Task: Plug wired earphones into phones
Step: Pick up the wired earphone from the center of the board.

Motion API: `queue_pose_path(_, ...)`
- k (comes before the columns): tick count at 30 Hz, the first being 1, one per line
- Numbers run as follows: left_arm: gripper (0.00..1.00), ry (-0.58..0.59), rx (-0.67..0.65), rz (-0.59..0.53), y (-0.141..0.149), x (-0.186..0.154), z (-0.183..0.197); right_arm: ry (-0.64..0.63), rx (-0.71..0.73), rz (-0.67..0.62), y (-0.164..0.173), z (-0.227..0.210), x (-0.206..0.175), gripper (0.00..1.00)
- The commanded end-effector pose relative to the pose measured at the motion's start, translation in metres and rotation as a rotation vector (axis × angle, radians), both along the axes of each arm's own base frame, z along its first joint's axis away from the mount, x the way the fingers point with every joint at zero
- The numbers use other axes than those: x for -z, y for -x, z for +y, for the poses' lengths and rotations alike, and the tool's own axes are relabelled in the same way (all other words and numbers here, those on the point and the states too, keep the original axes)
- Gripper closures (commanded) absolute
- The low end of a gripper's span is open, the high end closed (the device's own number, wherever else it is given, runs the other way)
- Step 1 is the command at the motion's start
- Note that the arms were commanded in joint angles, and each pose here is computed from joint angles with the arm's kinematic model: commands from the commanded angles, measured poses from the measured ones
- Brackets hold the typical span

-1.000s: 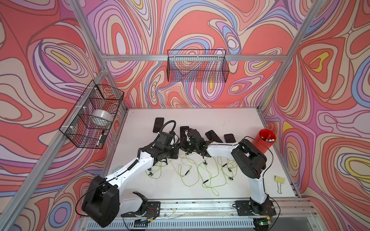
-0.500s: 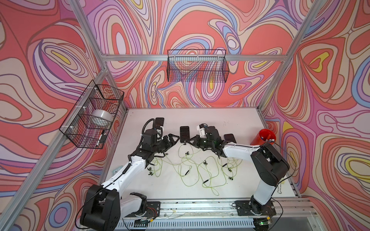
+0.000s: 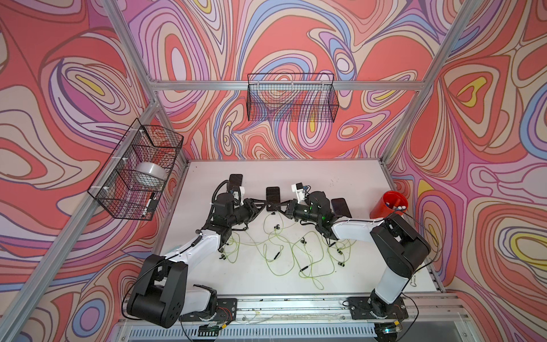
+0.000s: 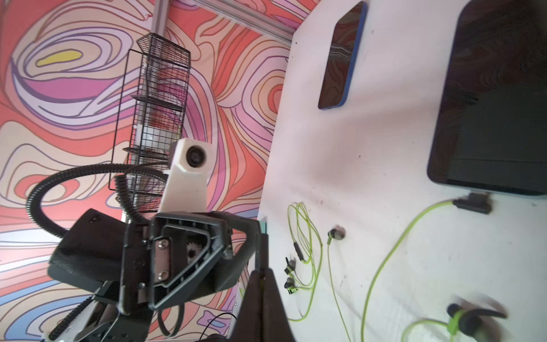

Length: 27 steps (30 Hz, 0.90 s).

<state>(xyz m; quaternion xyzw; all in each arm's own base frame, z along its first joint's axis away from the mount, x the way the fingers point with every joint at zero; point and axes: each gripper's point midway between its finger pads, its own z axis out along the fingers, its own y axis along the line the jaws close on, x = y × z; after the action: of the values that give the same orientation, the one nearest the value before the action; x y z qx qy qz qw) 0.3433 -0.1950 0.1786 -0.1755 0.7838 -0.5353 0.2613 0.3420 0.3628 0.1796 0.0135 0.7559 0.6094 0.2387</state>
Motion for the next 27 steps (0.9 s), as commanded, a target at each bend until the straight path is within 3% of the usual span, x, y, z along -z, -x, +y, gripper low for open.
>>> queue_pose_path(1, 0.72, 0.025, 0.015, -0.033, -0.003, -0.006, -0.004, -0.068, -0.019, 0.009, 0.001, 0.008, -0.001, 1.00)
queue_pose_path(17, 0.81, 0.024, 0.018, -0.043, -0.004, -0.004, -0.005, -0.104, -0.030, 0.026, -0.001, 0.021, 0.004, 1.00)
queue_pose_path(22, 0.70, 0.015, 0.009, -0.042, -0.004, -0.002, -0.003, -0.115, -0.017, 0.025, 0.000, 0.018, 0.002, 1.00)
queue_pose_path(27, 0.75, 0.016, 0.012, -0.046, -0.004, -0.002, -0.003, -0.101, -0.014, 0.020, -0.001, 0.017, 0.002, 1.00)
